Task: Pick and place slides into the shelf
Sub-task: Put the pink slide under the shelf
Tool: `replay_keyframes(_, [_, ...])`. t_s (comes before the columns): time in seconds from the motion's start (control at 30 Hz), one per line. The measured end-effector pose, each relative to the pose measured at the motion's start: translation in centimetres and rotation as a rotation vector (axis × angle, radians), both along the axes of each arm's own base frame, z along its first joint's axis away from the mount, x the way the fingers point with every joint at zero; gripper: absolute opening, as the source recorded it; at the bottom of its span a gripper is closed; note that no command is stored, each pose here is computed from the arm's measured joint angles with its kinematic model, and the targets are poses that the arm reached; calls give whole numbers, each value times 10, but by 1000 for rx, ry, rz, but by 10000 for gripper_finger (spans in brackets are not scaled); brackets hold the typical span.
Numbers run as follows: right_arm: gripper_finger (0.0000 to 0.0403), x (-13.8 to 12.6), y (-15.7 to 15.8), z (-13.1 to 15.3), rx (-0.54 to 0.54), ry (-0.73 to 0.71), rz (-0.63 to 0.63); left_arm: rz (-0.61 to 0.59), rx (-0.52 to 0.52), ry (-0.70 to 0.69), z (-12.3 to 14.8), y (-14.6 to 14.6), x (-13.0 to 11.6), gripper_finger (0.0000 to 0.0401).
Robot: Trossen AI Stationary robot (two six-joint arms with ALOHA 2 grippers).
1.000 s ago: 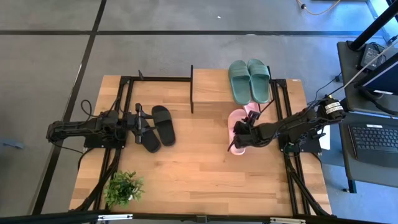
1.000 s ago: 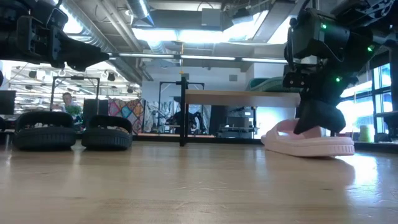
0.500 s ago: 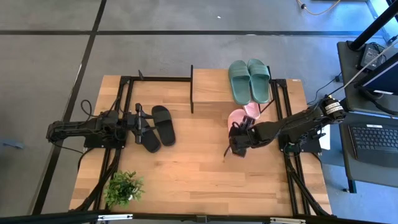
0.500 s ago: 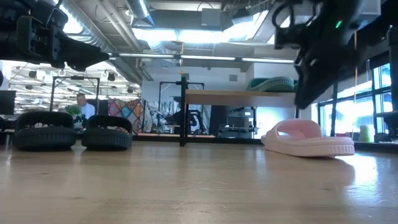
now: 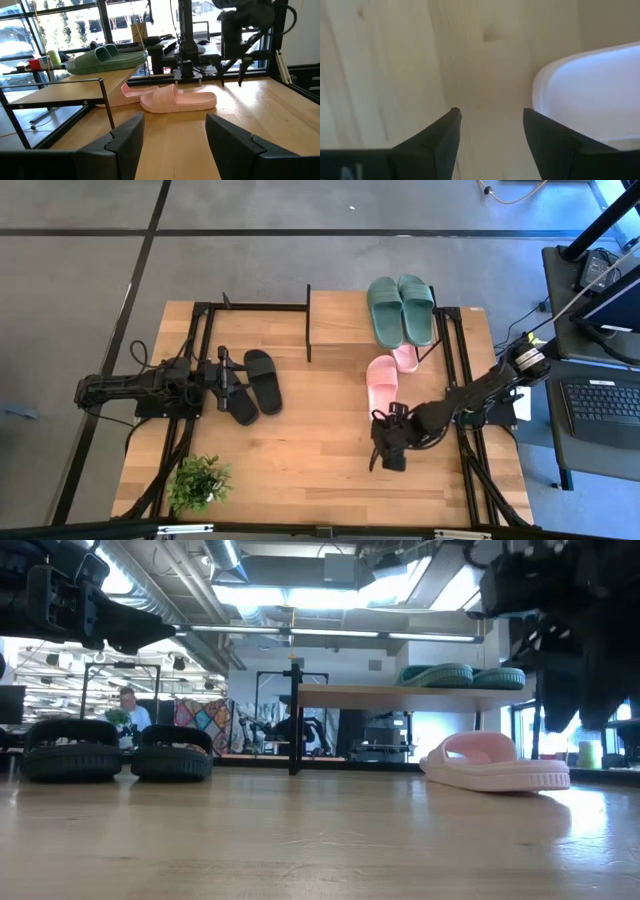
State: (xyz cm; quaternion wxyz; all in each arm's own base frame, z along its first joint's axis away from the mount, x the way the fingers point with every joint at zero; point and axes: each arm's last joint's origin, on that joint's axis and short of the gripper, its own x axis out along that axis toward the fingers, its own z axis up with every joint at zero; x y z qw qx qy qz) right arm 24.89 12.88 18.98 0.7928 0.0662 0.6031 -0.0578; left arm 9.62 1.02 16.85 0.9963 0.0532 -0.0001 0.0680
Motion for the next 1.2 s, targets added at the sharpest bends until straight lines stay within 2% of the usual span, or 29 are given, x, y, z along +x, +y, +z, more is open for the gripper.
replay_keyframes(0.27, [215,9,6,-39,-18,143,11,-1,-1,0,0,0,0,204])
replay_keyframes(0.4, [215,9,5,-42,-44,152,7,-5,-1,0,0,0,0,204])
replay_keyframes(0.53, [215,9,-1,-42,-138,145,-10,-5,-1,0,0,0,0,204])
replay_keyframes(0.73, [215,6,-19,-50,-212,176,-36,-5,-1,0,0,0,0,204])
replay_keyframes(0.93, [215,2,-45,-65,-191,208,-71,-5,-1,0,0,0,0,204])
replay_keyframes(1.1, [215,7,-63,-65,-163,188,-15,-5,1,0,0,0,0,204])
replay_keyframes(1.2, [215,12,-77,-62,-230,145,-8,-5,1,0,0,0,0,204])
